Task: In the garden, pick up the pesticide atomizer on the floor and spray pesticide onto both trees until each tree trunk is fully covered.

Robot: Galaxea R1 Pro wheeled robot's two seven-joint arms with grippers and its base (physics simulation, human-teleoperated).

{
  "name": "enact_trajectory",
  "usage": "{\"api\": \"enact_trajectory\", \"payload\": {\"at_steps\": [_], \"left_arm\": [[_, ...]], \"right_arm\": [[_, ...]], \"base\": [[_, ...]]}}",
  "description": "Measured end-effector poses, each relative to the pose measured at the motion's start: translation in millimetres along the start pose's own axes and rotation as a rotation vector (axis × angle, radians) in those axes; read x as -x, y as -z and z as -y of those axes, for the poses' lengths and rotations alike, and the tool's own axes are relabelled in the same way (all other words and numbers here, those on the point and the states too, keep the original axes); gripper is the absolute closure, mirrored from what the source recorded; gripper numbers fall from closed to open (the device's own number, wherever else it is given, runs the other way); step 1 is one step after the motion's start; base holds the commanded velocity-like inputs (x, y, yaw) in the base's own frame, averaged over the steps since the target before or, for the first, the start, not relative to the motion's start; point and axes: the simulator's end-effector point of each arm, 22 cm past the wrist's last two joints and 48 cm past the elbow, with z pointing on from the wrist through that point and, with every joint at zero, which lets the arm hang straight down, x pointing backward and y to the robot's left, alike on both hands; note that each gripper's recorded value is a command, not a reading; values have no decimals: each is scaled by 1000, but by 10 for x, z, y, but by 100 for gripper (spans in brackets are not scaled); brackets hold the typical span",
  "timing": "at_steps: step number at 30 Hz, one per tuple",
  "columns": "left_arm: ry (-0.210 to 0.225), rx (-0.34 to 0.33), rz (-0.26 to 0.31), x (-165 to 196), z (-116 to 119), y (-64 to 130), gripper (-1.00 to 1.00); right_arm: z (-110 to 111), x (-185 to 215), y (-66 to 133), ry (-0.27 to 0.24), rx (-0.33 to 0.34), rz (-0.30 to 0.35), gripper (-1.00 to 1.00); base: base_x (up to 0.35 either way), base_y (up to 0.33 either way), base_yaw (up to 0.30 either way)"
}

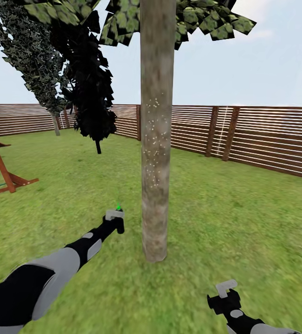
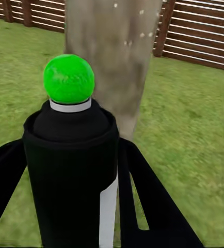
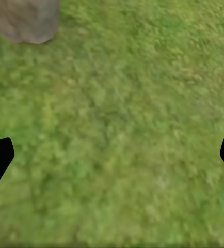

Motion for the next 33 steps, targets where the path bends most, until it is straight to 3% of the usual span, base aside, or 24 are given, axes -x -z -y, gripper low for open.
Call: {"api": "enact_trajectory", "payload": {"at_steps": [12, 19, 25, 33], "left_arm": [[40, -12, -70, -527, 112, 169, 100], [48, -28, -70, -552, 242, 149, 100], [50, -30, -69, -548, 260, 145, 100], [51, -33, -69, -547, 276, 141, 100]], "right_arm": [[-41, 21, 3, -10, 2, 4, -100], [-56, 13, 6, -13, 3, 2, -100], [-60, 16, 6, -13, 4, 3, -100], [-71, 18, 7, -12, 6, 4, -100]], "base": [[114, 0, 0], [159, 22, 0], [78, 292, -112], [283, 203, -116]]}}
